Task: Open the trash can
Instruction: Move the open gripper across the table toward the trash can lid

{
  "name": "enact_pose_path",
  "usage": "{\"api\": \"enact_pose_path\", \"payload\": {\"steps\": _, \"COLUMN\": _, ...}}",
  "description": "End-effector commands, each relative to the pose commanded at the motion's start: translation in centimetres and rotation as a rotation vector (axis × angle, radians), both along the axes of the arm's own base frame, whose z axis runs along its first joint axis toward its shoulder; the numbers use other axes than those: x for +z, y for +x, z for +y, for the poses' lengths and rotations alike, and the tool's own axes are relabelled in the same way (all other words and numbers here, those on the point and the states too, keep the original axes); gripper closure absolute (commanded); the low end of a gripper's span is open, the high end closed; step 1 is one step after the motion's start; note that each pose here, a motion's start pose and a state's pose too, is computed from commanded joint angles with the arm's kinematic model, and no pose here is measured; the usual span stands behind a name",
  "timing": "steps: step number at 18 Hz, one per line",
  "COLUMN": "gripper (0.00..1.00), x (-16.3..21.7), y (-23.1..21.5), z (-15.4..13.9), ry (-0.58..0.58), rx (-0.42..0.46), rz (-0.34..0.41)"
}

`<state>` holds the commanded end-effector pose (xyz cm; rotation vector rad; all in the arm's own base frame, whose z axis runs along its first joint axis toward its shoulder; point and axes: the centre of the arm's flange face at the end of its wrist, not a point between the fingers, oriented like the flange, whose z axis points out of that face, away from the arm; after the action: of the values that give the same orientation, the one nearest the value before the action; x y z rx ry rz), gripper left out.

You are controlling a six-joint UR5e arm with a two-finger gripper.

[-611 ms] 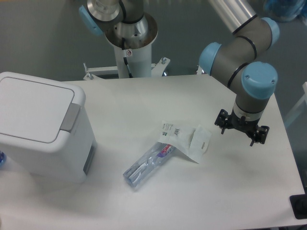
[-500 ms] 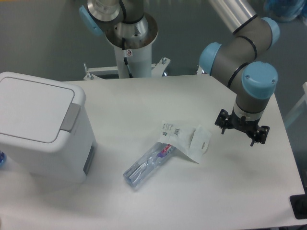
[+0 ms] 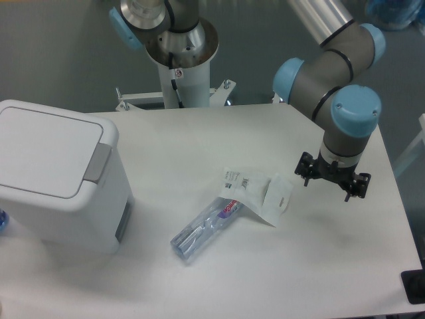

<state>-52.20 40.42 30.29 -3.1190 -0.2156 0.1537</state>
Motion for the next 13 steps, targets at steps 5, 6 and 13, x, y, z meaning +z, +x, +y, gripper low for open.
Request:
{"api": "enact_pose_path", "payload": {"steps": 5, "gripper": 0.00, "x": 2.4, "y": 4.8, "z": 2.2, "ry": 0.033, "rx": 0.063, "rz": 0.015}}
{"api": "enact_pose_path", "payload": {"steps": 6, "gripper": 0.00, "x": 3.2, "y": 5.6, "z": 2.7, "ry": 0.047, "rx": 0.077, "rz": 0.022}}
{"api": "enact_pose_path", "payload": {"steps": 13, "gripper": 0.00, "x": 9.7, "y": 10.3, "z": 6.3, "ry": 0.299, "rx": 0.216, "rz": -0.044}}
